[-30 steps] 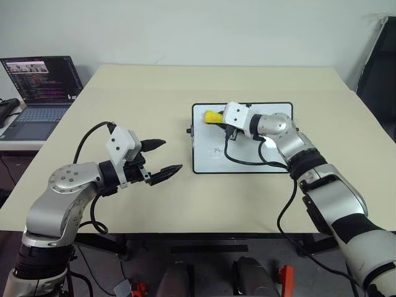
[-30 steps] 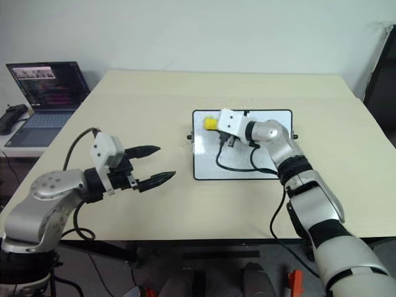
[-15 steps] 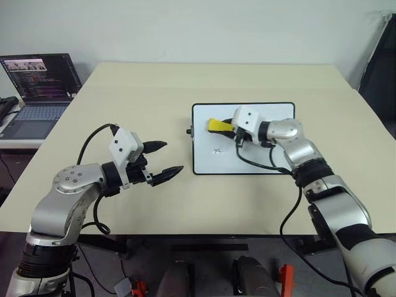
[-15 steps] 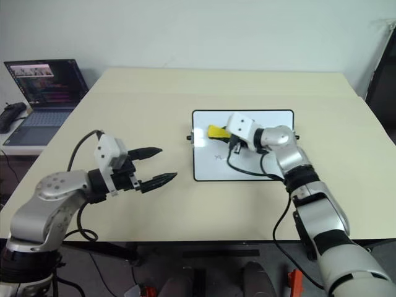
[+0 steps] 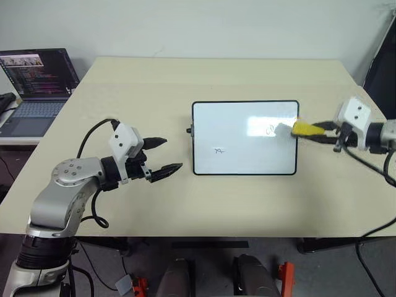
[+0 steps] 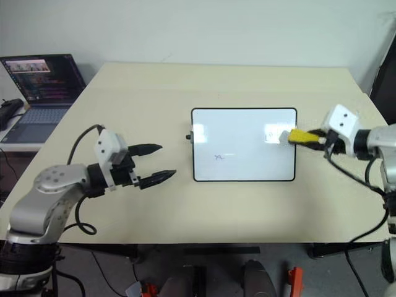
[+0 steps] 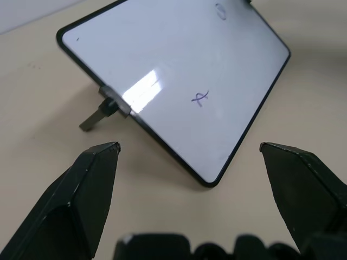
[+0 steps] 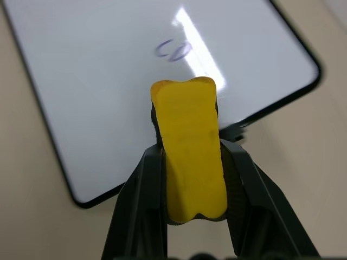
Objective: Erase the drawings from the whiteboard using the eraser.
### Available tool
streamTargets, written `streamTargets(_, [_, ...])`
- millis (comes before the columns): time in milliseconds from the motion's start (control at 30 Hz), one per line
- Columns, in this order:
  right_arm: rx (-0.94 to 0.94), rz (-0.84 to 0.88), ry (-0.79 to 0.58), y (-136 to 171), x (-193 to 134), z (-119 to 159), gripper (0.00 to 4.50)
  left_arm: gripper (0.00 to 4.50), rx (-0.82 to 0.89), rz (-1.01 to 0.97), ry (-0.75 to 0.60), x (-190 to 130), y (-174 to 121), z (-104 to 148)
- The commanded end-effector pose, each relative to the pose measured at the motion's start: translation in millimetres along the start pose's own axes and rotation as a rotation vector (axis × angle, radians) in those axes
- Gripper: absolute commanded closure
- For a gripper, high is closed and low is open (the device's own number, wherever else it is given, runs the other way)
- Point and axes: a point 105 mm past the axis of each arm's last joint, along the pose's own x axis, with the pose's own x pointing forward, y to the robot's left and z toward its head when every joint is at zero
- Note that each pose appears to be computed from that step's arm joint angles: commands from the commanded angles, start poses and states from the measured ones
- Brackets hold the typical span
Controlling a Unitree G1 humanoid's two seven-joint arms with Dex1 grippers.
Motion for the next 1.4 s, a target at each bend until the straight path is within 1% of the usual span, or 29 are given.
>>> streamTargets(33, [-0.067,-0.045,-0.059,-7.2,-7.2,27.5,3.52,0.0,0.041,0.001,-0.014,-0.8,4.4,8.4])
streamTargets(233, [-0.08,-0.091,-0.162,-13.0,-7.5,58.2,3.52,0.0,0.057,-0.009,-0.022,0.5,6.2,13.6])
streamTargets(333, [-0.079,-0.09,-0.173,-13.0,-6.1,64.3,3.52,0.0,0.062,-0.012,-0.026,1.7,5.8,15.5])
streamTargets(700, [-0.063,-0.054,-0.177,-10.7,-5.9,67.2,3.52,0.0,0.082,-0.011,-0.037,0.6,4.7,22.1])
streamTargets(1400, [-0.048,-0.05,-0.18,-8.1,-5.9,65.3,3.52,0.0,0.084,-0.026,-0.041,2.0,4.1,22.2])
